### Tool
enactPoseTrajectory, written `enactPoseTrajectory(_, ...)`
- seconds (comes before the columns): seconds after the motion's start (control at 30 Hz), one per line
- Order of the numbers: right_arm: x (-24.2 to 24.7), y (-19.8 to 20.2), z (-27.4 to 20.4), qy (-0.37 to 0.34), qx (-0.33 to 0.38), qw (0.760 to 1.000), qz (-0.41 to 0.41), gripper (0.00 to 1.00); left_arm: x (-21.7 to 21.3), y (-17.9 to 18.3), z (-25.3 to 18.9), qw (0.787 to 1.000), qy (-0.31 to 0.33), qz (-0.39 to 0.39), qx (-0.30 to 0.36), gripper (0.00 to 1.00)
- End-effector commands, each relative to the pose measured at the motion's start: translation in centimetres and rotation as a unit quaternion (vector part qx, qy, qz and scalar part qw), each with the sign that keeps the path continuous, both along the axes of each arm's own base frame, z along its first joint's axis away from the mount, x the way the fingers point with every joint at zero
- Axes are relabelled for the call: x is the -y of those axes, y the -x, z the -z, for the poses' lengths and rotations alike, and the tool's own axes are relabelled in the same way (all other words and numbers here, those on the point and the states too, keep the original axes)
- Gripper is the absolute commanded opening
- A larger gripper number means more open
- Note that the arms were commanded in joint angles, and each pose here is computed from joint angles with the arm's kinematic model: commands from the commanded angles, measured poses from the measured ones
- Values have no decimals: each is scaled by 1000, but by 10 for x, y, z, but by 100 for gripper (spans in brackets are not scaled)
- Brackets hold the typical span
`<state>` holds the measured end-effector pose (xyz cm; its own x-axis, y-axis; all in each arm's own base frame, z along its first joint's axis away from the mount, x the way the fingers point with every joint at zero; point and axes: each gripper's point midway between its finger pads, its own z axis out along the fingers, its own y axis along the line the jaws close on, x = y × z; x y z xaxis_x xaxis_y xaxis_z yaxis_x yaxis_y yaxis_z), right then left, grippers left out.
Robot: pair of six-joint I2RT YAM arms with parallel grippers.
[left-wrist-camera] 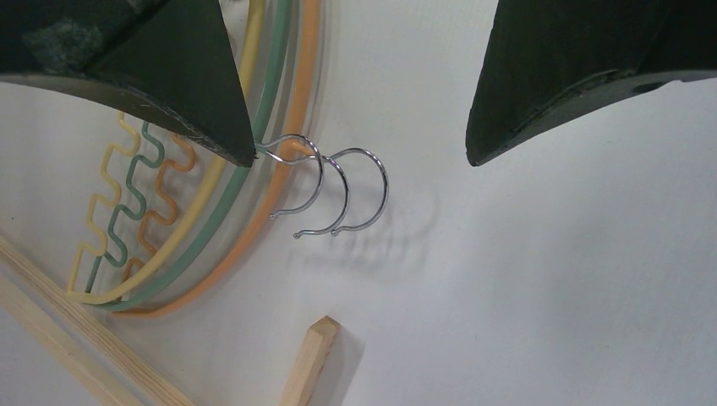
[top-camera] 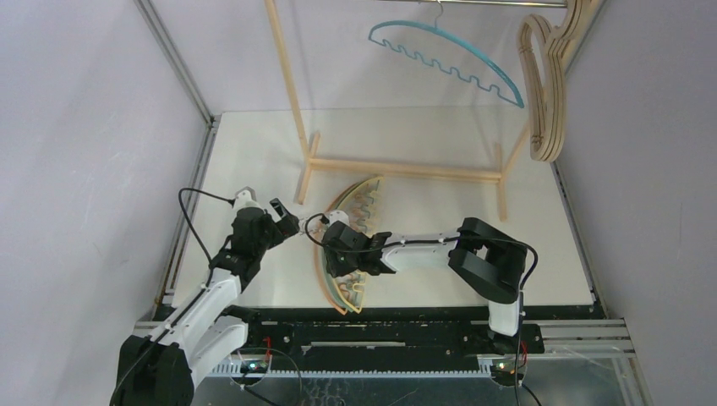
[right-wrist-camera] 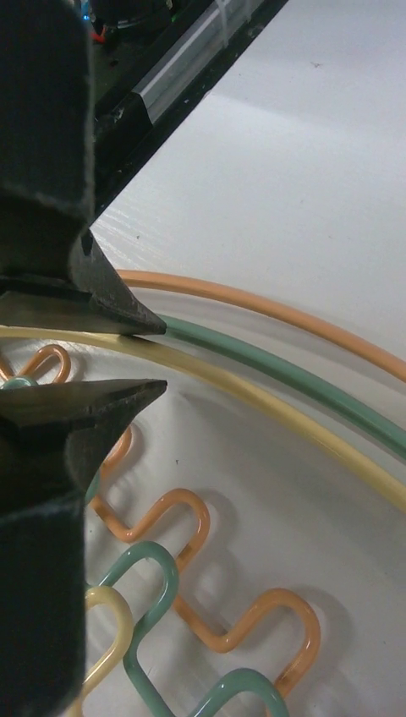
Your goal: Organize the hangers
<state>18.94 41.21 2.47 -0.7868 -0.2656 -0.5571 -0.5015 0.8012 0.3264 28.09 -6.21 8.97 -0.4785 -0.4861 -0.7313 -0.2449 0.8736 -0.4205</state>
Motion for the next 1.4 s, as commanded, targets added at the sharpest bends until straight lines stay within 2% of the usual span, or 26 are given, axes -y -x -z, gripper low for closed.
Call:
enactPoseTrajectory(0.0, -15, -10, -17, -23, 17, 1000, -3, 26, -2, -5, -9, 1000, 4, -7, 16, 100)
enactPoseTrajectory(0.07, -15, -10, -20, -26, 17, 999, -8, 6, -2, -5, -10, 1000, 5, -9, 18, 99)
enactPoseTrajectory(0.13, -13, -9, -24, -30, 18, 999, -9, 0, -2, -6, -10, 1000, 5, -9, 19, 99)
enactPoseTrajectory(0.5, 49, -30, -133, -65, 128, 987, 68, 0, -8, -2, -17, 999, 1, -22, 28, 100)
enactPoseTrajectory(0.7, 72, -40, -200, -140, 159, 973, 98, 0, -8, 0, -17, 999, 4, -22, 28, 99)
enactPoseTrajectory(0.93, 88, -62, -298, -277, 198, 932, 125, 0, -6, 0, -19, 999, 11, -19, 32, 100)
enactPoseTrajectory(1.13, 90, -93, -367, -353, 229, 898, 126, 0, -4, 0, -19, 999, 15, -16, 32, 100)
enactPoseTrajectory(1.37, 82, -113, -445, -408, 285, 860, 113, 0, -3, -3, -23, 999, 16, -14, 36, 99)
